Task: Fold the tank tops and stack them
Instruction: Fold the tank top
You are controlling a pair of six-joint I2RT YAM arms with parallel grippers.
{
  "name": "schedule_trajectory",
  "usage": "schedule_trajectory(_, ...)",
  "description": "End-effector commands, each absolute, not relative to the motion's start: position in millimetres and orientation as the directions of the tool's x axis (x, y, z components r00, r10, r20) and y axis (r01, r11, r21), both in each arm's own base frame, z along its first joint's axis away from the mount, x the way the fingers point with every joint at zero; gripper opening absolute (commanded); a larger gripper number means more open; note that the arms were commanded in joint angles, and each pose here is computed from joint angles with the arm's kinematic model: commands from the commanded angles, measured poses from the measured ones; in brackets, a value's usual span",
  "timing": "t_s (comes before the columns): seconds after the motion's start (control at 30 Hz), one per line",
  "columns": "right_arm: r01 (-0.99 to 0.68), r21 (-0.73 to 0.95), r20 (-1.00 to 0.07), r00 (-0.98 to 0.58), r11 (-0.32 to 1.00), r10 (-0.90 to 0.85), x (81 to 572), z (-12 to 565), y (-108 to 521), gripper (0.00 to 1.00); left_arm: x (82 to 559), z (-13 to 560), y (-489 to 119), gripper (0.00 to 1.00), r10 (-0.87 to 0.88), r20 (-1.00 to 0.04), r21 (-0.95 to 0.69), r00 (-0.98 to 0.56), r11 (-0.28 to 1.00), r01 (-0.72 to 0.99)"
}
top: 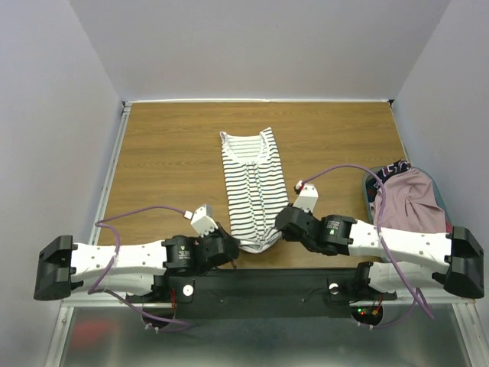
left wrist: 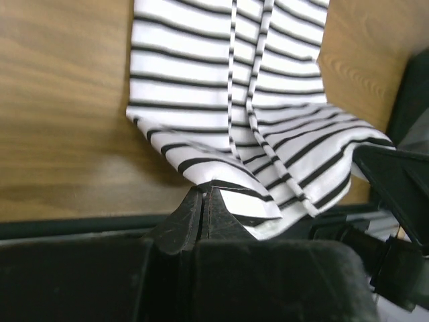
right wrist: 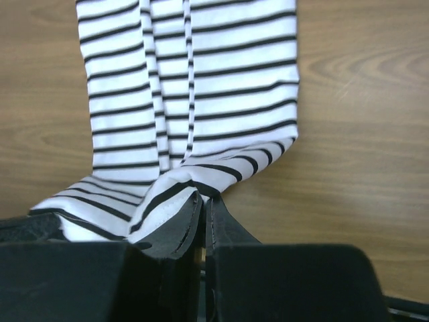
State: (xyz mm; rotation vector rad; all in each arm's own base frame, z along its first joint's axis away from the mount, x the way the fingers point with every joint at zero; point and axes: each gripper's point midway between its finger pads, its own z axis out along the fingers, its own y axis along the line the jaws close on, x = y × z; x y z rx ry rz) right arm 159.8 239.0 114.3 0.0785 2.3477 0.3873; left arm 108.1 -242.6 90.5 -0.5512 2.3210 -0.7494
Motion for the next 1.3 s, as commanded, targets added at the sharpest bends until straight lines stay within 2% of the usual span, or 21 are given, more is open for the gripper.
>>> schedule_trajectory(0.0,-0.046,0.265,-0.762,-0.622,0.963,0.18,193,147,237,0.06,146,115,-233,0.0,-0.566,-0.532,-0.638,-0.63,0.757,-0.142)
schedule_trajectory(0.4,-0.05,0.182,-0.852,-0.507,0.982,0.132,259,159,242,0.03,236,145,-225,0.0,-0.564,-0.67,-0.606,-0.484,0.791,-0.083)
schedule_trajectory(0.83,-0.056,0.211,-0.881,-0.442,0.976,0.165,352,190,252,0.01,321,179,-225,0.0,-0.53,-0.742,-0.558,-0.41,0.828,-0.06)
schedule_trajectory(1.13,-0.042,0.217,-0.836,-0.524,0.975,0.164,414,144,262,0.02,390,159,-212,0.0,-0.519,-0.756,-0.54,-0.399,0.839,-0.069)
schedule_trajectory(1.17,-0.029,0.226,-0.836,-0.52,0.974,0.178,425,145,259,0.09,396,155,-213,0.01,-0.51,-0.757,-0.534,-0.409,0.843,-0.064)
schedule_trajectory(1.2,-0.02,0.211,-0.825,-0.54,0.977,0.167,430,130,259,0.16,401,135,-216,0.07,-0.484,-0.749,-0.511,-0.451,0.857,-0.072)
schedule_trajectory(1.23,-0.013,0.21,-0.822,-0.543,0.978,0.169,433,127,258,0.27,413,137,-214,0.18,-0.481,-0.755,-0.509,-0.447,0.858,-0.065)
schedule_trajectory(1.27,-0.007,0.211,-0.821,-0.543,0.977,0.174,438,126,256,0.44,418,134,-217,0.23,-0.469,-0.754,-0.509,-0.46,0.86,-0.041)
